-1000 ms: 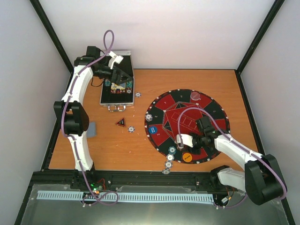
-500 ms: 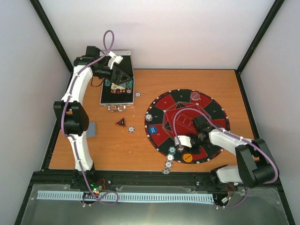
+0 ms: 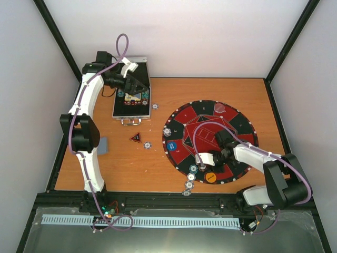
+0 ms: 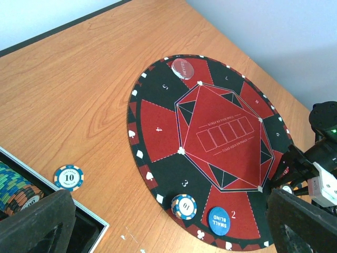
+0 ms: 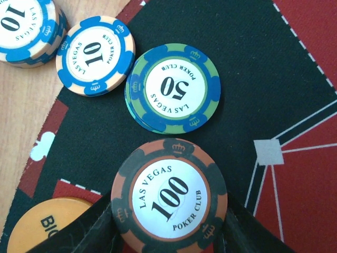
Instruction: Distribute texas hold em gaming equipment
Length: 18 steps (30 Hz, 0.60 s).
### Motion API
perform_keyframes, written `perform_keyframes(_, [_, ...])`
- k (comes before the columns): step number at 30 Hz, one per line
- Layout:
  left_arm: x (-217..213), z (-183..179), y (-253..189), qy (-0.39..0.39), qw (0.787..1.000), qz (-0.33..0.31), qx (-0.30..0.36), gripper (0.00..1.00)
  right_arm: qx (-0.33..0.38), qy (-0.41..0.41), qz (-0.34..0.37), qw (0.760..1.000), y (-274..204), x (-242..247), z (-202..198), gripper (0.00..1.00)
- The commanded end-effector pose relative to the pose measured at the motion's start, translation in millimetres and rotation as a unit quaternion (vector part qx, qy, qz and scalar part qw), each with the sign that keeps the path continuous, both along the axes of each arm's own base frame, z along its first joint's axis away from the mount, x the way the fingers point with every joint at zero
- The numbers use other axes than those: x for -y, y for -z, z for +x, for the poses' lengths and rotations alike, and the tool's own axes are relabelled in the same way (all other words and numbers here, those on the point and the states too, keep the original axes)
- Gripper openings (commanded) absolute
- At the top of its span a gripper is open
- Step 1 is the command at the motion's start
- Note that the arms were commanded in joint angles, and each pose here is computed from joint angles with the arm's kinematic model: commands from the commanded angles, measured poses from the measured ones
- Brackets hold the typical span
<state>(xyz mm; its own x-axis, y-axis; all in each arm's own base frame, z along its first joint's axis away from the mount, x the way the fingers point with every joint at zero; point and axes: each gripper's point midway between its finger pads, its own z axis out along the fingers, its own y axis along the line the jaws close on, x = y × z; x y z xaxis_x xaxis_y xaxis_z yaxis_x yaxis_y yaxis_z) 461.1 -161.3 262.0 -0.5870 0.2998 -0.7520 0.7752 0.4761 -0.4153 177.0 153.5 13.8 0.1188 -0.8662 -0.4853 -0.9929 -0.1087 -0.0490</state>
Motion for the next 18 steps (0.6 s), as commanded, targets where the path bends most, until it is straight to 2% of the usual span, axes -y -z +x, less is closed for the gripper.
perform_keyframes(1, [-4.3, -1.0, -24.4, 0.006, 0.999, 0.001, 0.043, 1.00, 0.014, -0.013, -0.037, 0.999, 8.5, 9.4, 1.5, 0.43])
perform_keyframes(6, [-4.9, -1.2, -23.0, 0.006, 0.999, 0.005, 0.044, 1.00, 0.020, -0.013, -0.044, 0.999, 8.7, 12.6, 1.7, 0.52])
perform_keyframes(10, [-5.1, -1.9, -23.6, 0.006, 0.999, 0.006, 0.045, 1.00, 0.028, -0.012, -0.053, 0.998, 8.5, 16.0, 2.8, 0.62])
perform_keyframes(13, [-5.2, -2.5, -24.3, 0.006, 0.999, 0.006, 0.046, 1.00, 0.034, -0.013, -0.056, 0.998, 7.3, 17.4, 2.9, 0.75])
perform_keyframes(15, [-5.5, -3.0, -25.7, 0.006, 0.999, 0.008, 0.048, 1.00, 0.038, -0.013, -0.056, 0.998, 5.3, 17.8, 3.6, 0.98])
perform_keyframes(18, [-6.1, -2.8, -27.0, 0.005, 0.999, 0.010, 0.053, 1.00, 0.047, -0.012, -0.058, 0.997, 1.6, 18.6, 5.4, 1.00])
